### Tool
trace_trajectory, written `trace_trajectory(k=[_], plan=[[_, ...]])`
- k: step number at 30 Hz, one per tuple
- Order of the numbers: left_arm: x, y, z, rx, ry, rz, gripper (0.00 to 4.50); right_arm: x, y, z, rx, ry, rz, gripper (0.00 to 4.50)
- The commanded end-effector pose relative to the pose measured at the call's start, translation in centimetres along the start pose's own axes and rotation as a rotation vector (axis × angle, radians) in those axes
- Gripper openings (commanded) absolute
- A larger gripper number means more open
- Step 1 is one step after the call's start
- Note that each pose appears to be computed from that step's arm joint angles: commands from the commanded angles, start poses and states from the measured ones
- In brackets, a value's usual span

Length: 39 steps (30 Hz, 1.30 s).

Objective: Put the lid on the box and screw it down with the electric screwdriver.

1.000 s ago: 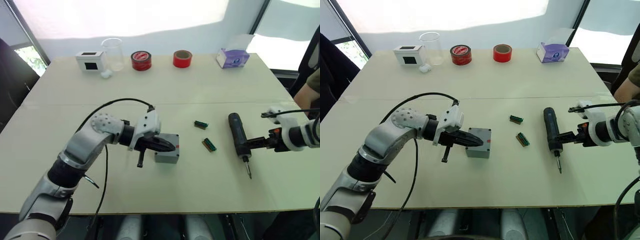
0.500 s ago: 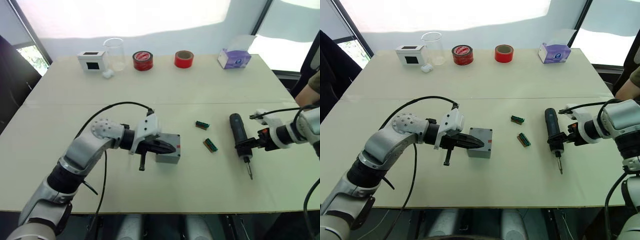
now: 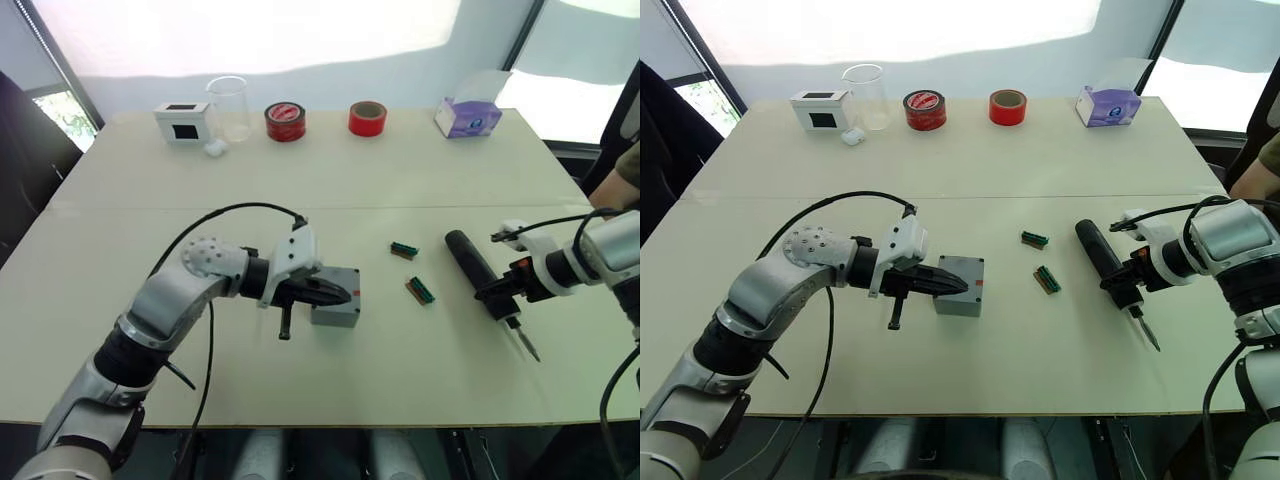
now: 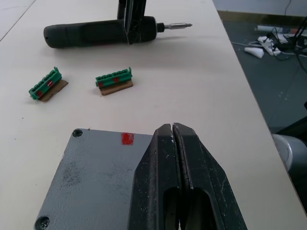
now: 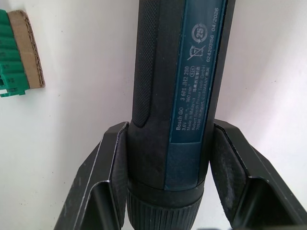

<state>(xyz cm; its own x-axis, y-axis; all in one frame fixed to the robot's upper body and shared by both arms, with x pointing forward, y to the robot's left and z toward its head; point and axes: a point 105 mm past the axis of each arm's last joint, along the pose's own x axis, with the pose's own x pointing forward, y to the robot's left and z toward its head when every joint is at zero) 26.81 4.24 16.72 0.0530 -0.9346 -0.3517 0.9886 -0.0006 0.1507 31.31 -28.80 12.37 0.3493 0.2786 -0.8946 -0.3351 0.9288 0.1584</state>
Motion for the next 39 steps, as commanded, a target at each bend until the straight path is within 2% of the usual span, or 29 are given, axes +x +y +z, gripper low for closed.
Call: trace_trajectory(k=[1,4,5,6,8,9,10,12,14,16,18,23,32,39], plan=[[-0.9,0.9,0.8,0.032,-0.023,0.045,0.00,-0.3,-0.5,0.9,-0.027,-0.043,-0.032,1.83],[-1.6,1.8,0.5,0.022,-0.014,0.084,0.00,-2.2,-1.4,4.1,-0.095,-0.196,-0.113,1.83],[-1.9,2.2,0.3,0.014,-0.012,0.102,0.00,-3.4,-0.9,6.2,-0.106,-0.306,-0.096,1.83],[-2.2,2.6,0.2,0.006,-0.013,0.119,0.00,-4.9,0.2,8.6,-0.135,-0.455,-0.050,1.83],[-2.9,3.2,0.2,-0.013,-0.021,0.145,0.00,-8.7,3.6,13.0,-0.218,-0.836,0.061,1.83],[-3.1,3.4,0.1,-0.018,-0.023,0.152,0.00,-10.7,5.2,14.1,-0.256,-1.016,0.110,1.83],[-3.3,3.6,0.1,-0.021,-0.022,0.155,0.00,-11.9,6.6,14.3,-0.270,-1.131,0.155,1.83],[-3.5,3.8,0.0,-0.027,-0.014,0.157,0.00,-12.3,9.1,14.0,-0.243,-1.218,0.256,1.83],[-3.7,3.9,-0.2,-0.034,-0.003,0.152,0.00,-12.6,12.3,13.4,-0.202,-1.295,0.438,1.83],[-3.7,4.0,-0.4,-0.036,0.010,0.146,0.00,-12.8,14.6,12.9,-0.164,-1.341,0.558,1.83],[-3.5,4.1,-0.8,-0.030,0.034,0.137,0.00,-12.0,16.9,12.2,-0.196,-1.362,0.593,1.83],[-2.9,4.8,-0.9,-0.011,0.046,0.134,0.00,-9.6,19.6,11.2,-0.235,-1.373,0.563,1.83],[-0.2,4.9,-1.9,0.052,0.124,0.082,0.00,-5.6,20.3,9.7,-0.327,-1.368,0.453,1.83],[0.3,4.6,-2.5,0.051,0.145,0.054,0.00,-4.6,20.1,9.5,-0.347,-1.371,0.411,1.83]])
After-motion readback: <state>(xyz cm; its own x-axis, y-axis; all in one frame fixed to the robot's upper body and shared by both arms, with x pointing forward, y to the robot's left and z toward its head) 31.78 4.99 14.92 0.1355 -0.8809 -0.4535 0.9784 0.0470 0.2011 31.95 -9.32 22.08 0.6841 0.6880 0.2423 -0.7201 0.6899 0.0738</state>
